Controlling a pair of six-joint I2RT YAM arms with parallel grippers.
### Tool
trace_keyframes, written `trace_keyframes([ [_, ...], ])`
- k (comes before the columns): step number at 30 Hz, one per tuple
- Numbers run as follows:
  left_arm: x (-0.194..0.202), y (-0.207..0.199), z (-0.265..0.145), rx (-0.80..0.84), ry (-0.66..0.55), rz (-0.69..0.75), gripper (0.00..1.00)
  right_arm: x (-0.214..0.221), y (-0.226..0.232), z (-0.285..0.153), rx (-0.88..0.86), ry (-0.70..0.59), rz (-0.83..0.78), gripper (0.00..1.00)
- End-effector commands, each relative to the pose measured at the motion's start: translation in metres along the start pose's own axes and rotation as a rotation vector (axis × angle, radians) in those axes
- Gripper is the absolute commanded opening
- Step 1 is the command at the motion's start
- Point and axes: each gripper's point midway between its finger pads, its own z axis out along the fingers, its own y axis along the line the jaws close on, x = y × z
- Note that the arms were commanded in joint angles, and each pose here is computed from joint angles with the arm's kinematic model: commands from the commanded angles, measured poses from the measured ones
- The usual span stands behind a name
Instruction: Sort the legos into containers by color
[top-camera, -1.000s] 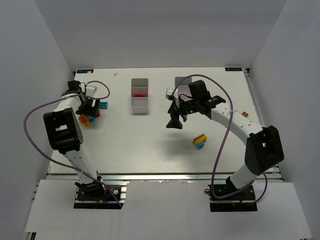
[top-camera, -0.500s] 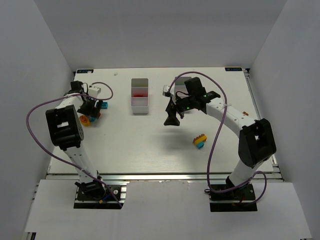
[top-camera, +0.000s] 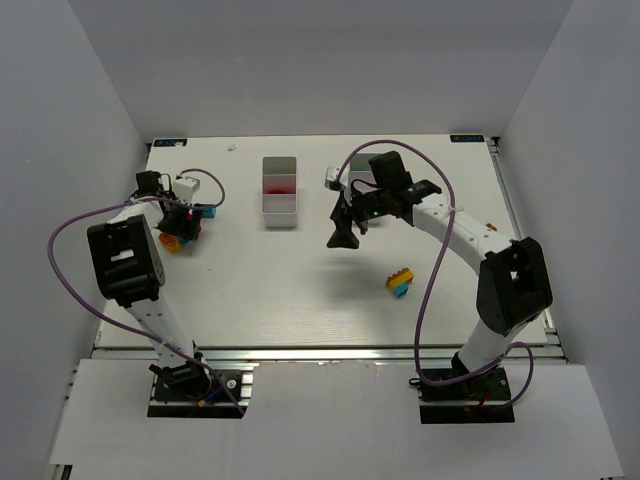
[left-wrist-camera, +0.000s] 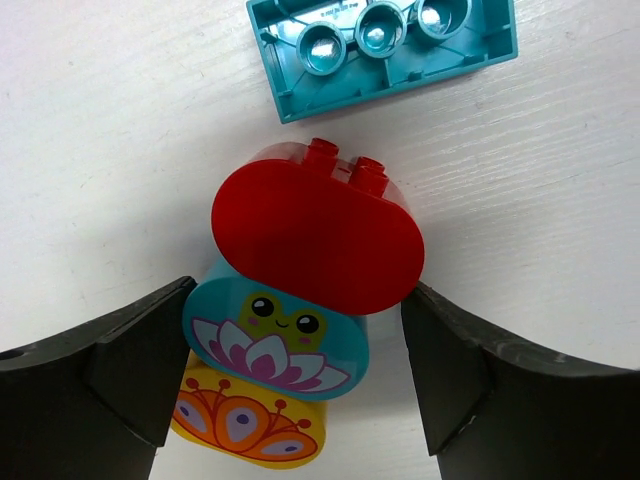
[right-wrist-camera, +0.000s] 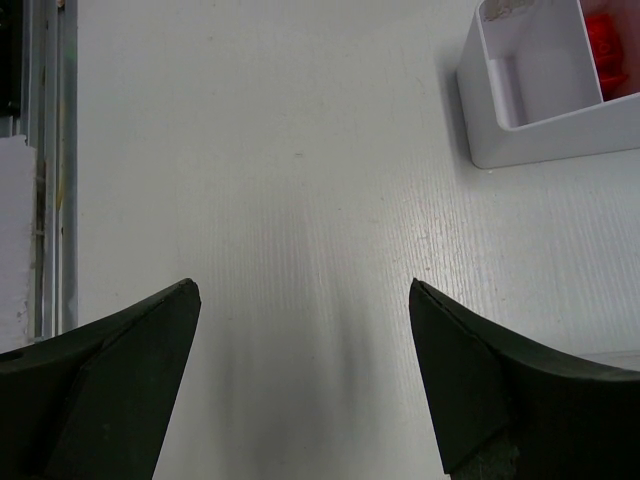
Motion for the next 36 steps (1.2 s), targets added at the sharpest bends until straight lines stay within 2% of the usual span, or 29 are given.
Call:
trace_keyframes([
  [1, 0.015, -0.01, 0.002, 0.044, 0.012, -0.003, 0.88, -0.017, -0.004, -0.005, 0.006, -0.029, -0.02, 0.89],
  [4, 0.013, -0.01, 0.0, 0.044, 0.005, -0.004, 0.86, -0.018, -0.005, -0.006, 0.011, -0.029, -0.02, 0.89],
  [7, 0.013, -0.009, -0.006, 0.028, 0.001, -0.005, 0.79, -0.017, -0.003, -0.007, 0.014, -0.03, -0.016, 0.89],
  [11, 0.014, -0.006, -0.011, 0.0, 0.003, -0.011, 0.64, -0.018, -0.002, -0.008, 0.019, -0.036, -0.016, 0.89],
  [12, 0.012, -0.005, -0.013, -0.007, -0.004, -0.018, 0.55, -0.018, -0.002, -0.008, 0.018, -0.038, -0.017, 0.89],
  [14, 0.008, -0.004, -0.016, -0.014, -0.015, -0.025, 0.47, -0.018, -0.001, -0.008, 0.019, -0.039, -0.017, 0.89],
  [16, -0.001, -0.004, -0.022, -0.012, -0.044, -0.044, 0.3, -0.019, -0.001, -0.01, 0.023, -0.043, -0.017, 0.89],
  [18, -0.011, -0.012, -0.029, 0.029, -0.077, -0.068, 0.22, -0.021, -0.001, -0.011, 0.028, -0.05, -0.02, 0.89],
  [19, -0.021, -0.013, -0.037, 0.041, -0.112, -0.071, 0.14, -0.023, -0.001, -0.012, 0.036, -0.058, -0.013, 0.89],
  [20, -0.029, -0.018, -0.042, 0.069, -0.143, -0.083, 0.1, -0.023, -0.005, -0.012, 0.06, -0.057, -0.001, 0.89],
  [25, -0.063, -0.051, -0.078, 0.188, -0.299, -0.129, 0.06, -0.045, -0.013, -0.016, 0.121, -0.13, 0.032, 0.9],
  [29, -0.085, -0.089, -0.119, 0.253, -0.448, -0.124, 0.07, -0.063, -0.012, -0.012, 0.062, -0.137, 0.227, 0.89],
  [30, -0.088, -0.101, -0.132, 0.268, -0.487, -0.123, 0.07, -0.061, -0.012, -0.006, 0.039, -0.129, 0.344, 0.89],
  [32, -0.098, -0.131, -0.157, 0.328, -0.555, -0.082, 0.07, -0.075, -0.005, -0.004, -0.009, -0.176, 0.413, 0.82],
  [33, -0.093, -0.145, -0.158, 0.354, -0.558, -0.074, 0.07, -0.083, 0.0, -0.004, -0.028, -0.203, 0.513, 0.79],
  [35, -0.097, -0.174, -0.17, 0.408, -0.591, -0.038, 0.06, -0.097, 0.004, -0.001, -0.022, -0.247, 0.58, 0.68],
  [36, -0.104, -0.183, -0.186, 0.42, -0.648, -0.032, 0.06, -0.109, 0.004, 0.0, -0.01, -0.271, 0.671, 0.65],
])
